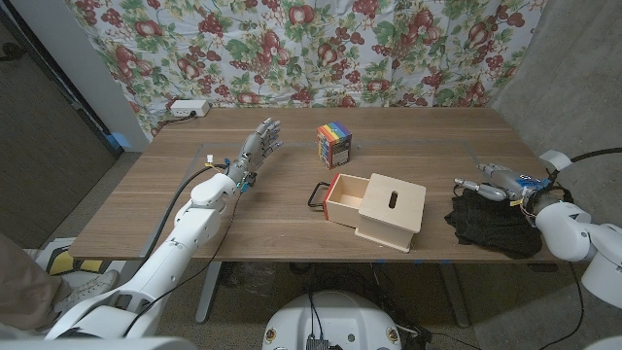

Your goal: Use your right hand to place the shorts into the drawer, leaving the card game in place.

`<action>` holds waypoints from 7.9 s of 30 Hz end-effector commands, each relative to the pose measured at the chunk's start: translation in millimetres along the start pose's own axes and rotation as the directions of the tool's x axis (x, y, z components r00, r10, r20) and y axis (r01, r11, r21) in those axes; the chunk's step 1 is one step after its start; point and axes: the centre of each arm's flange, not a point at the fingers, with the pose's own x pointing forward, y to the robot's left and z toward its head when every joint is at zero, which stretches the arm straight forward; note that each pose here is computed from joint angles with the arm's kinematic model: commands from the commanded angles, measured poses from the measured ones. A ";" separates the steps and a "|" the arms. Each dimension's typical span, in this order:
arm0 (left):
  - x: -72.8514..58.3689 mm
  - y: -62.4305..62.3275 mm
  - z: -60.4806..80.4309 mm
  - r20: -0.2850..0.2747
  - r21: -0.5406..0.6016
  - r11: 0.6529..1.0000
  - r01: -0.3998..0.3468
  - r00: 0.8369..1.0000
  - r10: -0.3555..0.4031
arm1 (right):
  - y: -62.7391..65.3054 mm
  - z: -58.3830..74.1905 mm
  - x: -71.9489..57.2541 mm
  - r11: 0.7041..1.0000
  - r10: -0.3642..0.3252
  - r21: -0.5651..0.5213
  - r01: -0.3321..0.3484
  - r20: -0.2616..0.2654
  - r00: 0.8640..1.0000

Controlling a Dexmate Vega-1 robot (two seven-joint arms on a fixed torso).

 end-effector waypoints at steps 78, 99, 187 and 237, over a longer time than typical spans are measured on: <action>-2.2 1.5 -4.5 -0.002 -0.017 1.000 0.003 1.000 -0.003 | 40.8 -2.7 -9.0 0.996 0.070 -0.047 -0.075 -0.102 0.992; 3.9 -2.5 3.1 0.017 -0.004 1.000 0.022 1.000 -0.022 | 56.1 -10.1 -15.3 0.997 0.075 -0.024 -0.079 -0.138 0.988; -5.5 -3.2 -5.2 0.016 -0.024 1.000 -0.004 1.000 0.005 | 59.2 -3.4 2.0 1.000 -0.008 -0.001 0.008 -0.116 0.993; -13.0 -4.5 -9.8 0.015 -0.034 0.999 -0.011 1.000 0.012 | 30.6 3.3 -17.5 0.975 -0.216 0.021 0.219 -0.107 0.971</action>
